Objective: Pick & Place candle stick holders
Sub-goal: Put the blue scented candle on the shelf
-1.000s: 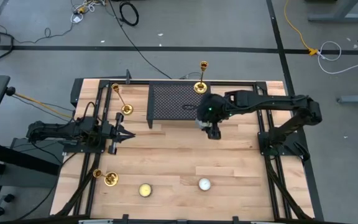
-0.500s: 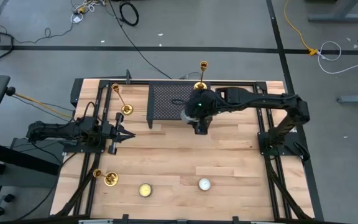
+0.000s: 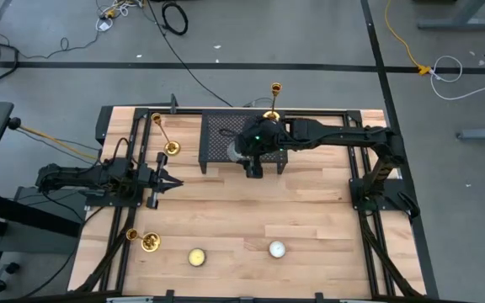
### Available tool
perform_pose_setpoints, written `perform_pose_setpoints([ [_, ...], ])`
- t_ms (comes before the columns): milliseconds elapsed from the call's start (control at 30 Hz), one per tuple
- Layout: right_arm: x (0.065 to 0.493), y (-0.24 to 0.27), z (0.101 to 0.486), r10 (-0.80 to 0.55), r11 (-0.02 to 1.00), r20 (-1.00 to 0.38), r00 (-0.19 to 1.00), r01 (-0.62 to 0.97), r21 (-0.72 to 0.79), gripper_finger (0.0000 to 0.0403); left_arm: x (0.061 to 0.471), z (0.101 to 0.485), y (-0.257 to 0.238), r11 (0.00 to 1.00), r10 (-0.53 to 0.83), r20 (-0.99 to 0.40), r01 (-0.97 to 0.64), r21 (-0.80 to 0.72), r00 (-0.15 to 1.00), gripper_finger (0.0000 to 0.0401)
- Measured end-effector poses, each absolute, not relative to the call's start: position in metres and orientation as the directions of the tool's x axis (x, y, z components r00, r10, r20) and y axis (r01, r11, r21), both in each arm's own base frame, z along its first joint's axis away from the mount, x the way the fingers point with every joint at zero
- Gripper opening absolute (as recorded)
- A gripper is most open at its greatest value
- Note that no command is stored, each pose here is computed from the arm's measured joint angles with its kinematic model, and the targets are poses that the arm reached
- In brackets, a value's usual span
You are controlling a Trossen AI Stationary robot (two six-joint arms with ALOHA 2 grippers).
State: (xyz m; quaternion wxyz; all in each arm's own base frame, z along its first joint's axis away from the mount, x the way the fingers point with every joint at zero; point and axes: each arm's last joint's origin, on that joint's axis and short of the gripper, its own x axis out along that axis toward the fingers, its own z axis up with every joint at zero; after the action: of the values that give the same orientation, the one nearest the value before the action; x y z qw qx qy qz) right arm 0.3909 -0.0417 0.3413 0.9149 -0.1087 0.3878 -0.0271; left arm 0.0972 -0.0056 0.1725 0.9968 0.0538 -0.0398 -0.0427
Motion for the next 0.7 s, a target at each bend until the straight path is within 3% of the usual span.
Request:
perform_pose_setpoints([
  [333,0.408,-0.069,0.338,-0.191,0.971,-0.607,0.771,0.060,-0.230,0.0310,0.097,0.173,-0.006,0.991,-0.089,0.075,0.081,0.110,0.993,0.0025],
  [700,0.423,-0.085,0.304,-0.200,0.974,-0.679,0.706,0.067,-0.217,0.0310,0.097,0.173,-0.006,0.991,-0.089,0.074,0.081,0.111,0.993,0.0025],
])
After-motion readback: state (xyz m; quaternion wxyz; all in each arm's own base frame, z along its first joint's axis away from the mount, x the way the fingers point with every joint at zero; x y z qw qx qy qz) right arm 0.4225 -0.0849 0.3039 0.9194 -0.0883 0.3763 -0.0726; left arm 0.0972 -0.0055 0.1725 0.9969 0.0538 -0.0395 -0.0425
